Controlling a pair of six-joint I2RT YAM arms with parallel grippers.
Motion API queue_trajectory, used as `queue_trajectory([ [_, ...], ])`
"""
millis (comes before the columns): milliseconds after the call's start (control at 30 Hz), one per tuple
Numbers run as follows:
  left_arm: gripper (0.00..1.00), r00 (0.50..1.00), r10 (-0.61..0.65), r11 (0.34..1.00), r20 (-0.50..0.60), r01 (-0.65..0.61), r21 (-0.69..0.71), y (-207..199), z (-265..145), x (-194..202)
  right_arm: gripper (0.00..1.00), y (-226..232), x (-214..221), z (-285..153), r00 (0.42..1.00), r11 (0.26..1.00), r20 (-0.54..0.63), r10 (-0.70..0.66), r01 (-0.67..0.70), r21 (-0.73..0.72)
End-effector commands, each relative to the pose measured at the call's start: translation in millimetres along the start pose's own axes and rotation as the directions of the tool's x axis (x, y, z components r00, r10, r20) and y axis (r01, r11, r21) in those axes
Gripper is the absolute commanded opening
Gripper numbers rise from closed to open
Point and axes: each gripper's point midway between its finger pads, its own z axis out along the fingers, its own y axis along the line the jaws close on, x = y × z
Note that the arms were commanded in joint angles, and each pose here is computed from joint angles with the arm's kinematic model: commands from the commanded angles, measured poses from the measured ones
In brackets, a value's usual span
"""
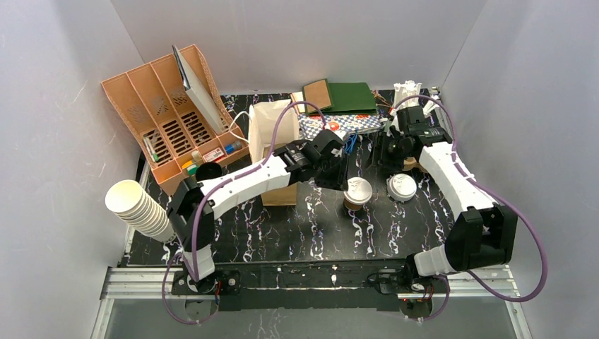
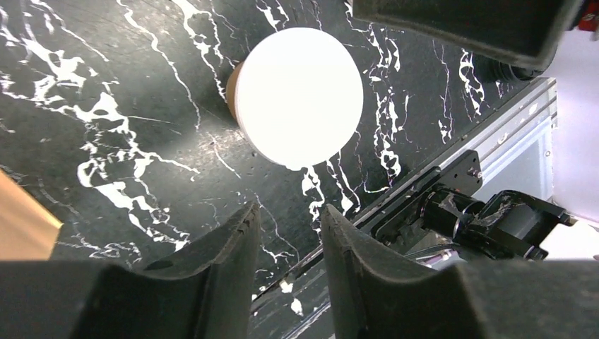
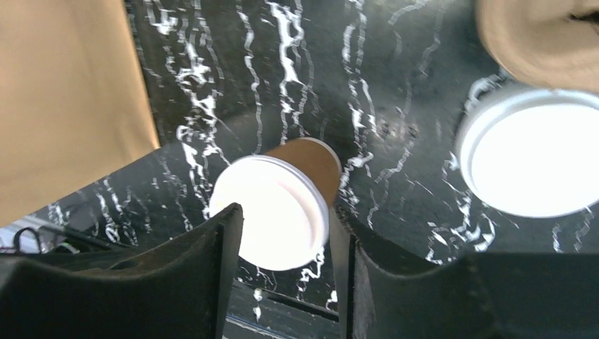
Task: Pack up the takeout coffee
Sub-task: Close the cup lid on the coffee cup.
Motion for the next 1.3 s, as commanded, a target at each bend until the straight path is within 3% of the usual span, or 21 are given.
queue_trajectory([
  [0, 0.34, 0.997, -0.083, 0.996, 0.005, 0.083, 0.036, -19, 8, -1, 0.54, 31, -14, 4, 0.997, 0.978, 0.029, -0.067, 0.072, -0.195],
  [200, 0.33, 0.983, -0.182, 0.983, -0.029, 0.183, 0.015, -13, 32, 17, 0.5, 35, -10, 17, 0.999, 0.968, 0.018, -0.027, 0.031, -0.247],
  [467, 0.36, 0.976, -0.215, 0.977, -0.048, 0.215, 0.001, -7, 46, 26, 0.55, 30, 16, 23, 0.999, 0.966, -0.053, 0.014, -0.027, -0.256],
  [800, 0.33, 0.976, -0.212, 0.977, -0.045, 0.212, 0.001, -5, 65, 25, 0.55, 22, 40, 16, 0.995, 0.971, -0.09, 0.044, -0.064, -0.231],
  [1267, 0.31, 0.993, -0.116, 0.993, 0.029, 0.116, -0.009, -3, 72, -10, 0.46, -7, 71, 1, 0.982, 0.986, -0.108, 0.153, -0.159, -0.053],
])
